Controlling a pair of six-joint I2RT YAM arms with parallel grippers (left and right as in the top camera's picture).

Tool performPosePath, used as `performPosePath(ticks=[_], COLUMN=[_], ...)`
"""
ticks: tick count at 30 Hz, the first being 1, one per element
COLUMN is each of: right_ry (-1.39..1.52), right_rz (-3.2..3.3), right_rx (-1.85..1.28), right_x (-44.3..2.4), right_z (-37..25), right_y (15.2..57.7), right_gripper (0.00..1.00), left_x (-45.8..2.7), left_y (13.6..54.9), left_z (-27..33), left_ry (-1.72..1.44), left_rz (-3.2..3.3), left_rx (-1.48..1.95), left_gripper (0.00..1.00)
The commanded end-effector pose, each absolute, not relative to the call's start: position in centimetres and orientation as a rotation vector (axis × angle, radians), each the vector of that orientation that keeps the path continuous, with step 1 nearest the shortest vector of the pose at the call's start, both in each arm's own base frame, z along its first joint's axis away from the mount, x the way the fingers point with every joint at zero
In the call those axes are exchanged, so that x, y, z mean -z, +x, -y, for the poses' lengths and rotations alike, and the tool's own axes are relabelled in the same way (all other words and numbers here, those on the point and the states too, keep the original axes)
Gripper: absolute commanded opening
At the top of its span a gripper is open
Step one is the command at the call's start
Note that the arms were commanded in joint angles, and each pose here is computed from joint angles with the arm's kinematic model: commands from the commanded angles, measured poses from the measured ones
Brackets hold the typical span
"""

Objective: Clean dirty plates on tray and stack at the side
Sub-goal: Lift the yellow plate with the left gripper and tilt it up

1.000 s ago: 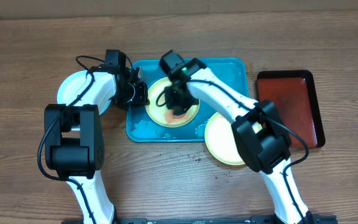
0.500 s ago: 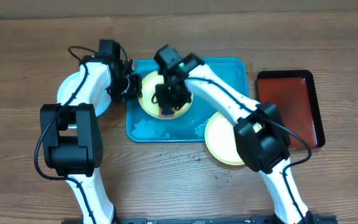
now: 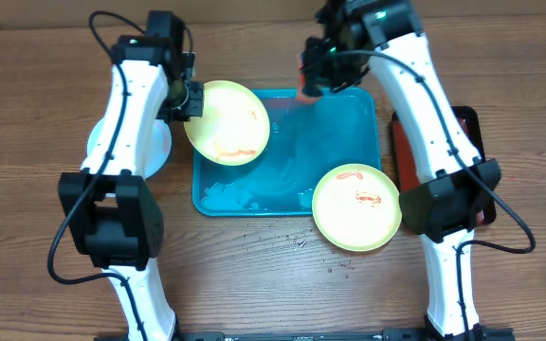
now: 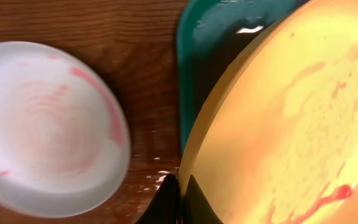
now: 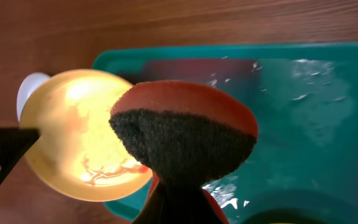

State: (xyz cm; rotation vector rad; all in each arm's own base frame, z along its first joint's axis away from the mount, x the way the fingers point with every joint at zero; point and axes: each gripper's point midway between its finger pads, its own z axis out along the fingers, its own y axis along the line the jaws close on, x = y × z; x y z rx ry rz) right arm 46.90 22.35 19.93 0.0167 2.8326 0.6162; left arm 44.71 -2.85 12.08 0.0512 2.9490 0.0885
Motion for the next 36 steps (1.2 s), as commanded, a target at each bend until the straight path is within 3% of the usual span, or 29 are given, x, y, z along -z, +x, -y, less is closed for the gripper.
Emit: performPosePath(ticks=[1,16,28,36], right_ry=[0.08,0.163,0.168,0.169], right_rz=[-2.804,-2.823,-2.843,-2.852], right_rx=[-0.591,-0.489,-0.455,-0.452], right_x=[-21.1,-20.4,-20.2,-20.1], right_z=[-19.4,-16.3,-15.8,-15.8], right_y=[47.9,48.3,47.9,47.7], right_gripper=[0.04,0.05,0.05,0.05], left_x=[-16.5,-26.1,-31.1,-31.4], left_y=[44.8,43.1,42.4,42.2], left_z=[1.7,5.5,8.5,9.1], left_ry=[0.023,0.019,0.044,0.054], left_rz=[-2.799,-2.263,-1.951,-1.931], left_rx=[-0.473,-1.151,-1.336,-1.34], left_gripper=[0.04,0.04,0.04,0.04])
